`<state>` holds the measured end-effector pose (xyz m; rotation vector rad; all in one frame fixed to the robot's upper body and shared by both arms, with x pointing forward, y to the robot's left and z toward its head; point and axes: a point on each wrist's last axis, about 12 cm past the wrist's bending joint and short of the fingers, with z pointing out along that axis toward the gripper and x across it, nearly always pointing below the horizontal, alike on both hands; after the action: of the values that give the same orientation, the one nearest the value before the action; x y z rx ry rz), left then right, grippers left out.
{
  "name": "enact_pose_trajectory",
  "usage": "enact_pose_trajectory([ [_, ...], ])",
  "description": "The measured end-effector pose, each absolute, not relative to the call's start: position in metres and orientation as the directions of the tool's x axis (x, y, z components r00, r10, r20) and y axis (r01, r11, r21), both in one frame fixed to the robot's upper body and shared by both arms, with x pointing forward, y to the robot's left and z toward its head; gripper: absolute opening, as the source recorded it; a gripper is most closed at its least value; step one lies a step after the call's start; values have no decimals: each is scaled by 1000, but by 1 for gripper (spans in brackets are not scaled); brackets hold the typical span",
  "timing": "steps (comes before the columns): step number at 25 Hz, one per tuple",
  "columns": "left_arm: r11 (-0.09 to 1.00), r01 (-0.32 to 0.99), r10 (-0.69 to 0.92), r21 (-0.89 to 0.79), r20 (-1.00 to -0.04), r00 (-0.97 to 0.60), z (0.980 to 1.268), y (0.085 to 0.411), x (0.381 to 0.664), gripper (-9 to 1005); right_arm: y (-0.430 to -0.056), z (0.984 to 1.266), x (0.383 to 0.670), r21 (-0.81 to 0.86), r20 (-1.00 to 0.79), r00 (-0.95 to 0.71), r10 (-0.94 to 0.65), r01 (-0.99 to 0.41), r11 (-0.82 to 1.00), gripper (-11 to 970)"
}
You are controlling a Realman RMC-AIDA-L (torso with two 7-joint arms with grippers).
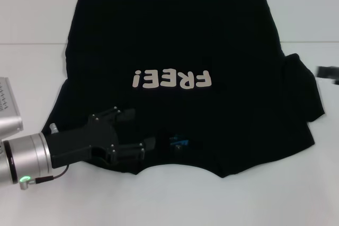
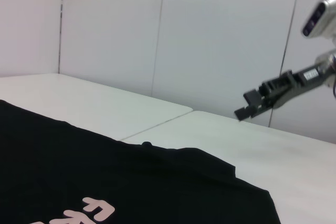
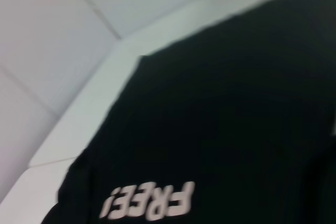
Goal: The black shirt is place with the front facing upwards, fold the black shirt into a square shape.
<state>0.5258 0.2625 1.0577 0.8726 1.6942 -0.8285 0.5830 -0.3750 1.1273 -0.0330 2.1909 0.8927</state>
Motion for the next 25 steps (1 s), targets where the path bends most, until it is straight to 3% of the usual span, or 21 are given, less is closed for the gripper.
enact_pose_trajectory([
  [6, 490, 864, 164, -116, -961, -222, 1057, 261, 525, 910, -405, 1164, 590, 565, -524, -802, 286, -76, 822, 855],
  [12, 473, 875, 174, -106, -962, -211, 1056, 257, 524, 909, -408, 1182, 610, 465, -486, -834, 261, 6, 885, 854],
  [25, 474, 876, 184, -90, -963, -199, 1054, 257, 523, 910, -367, 1143, 647, 417, -458, -855, 244, 36, 908, 852],
])
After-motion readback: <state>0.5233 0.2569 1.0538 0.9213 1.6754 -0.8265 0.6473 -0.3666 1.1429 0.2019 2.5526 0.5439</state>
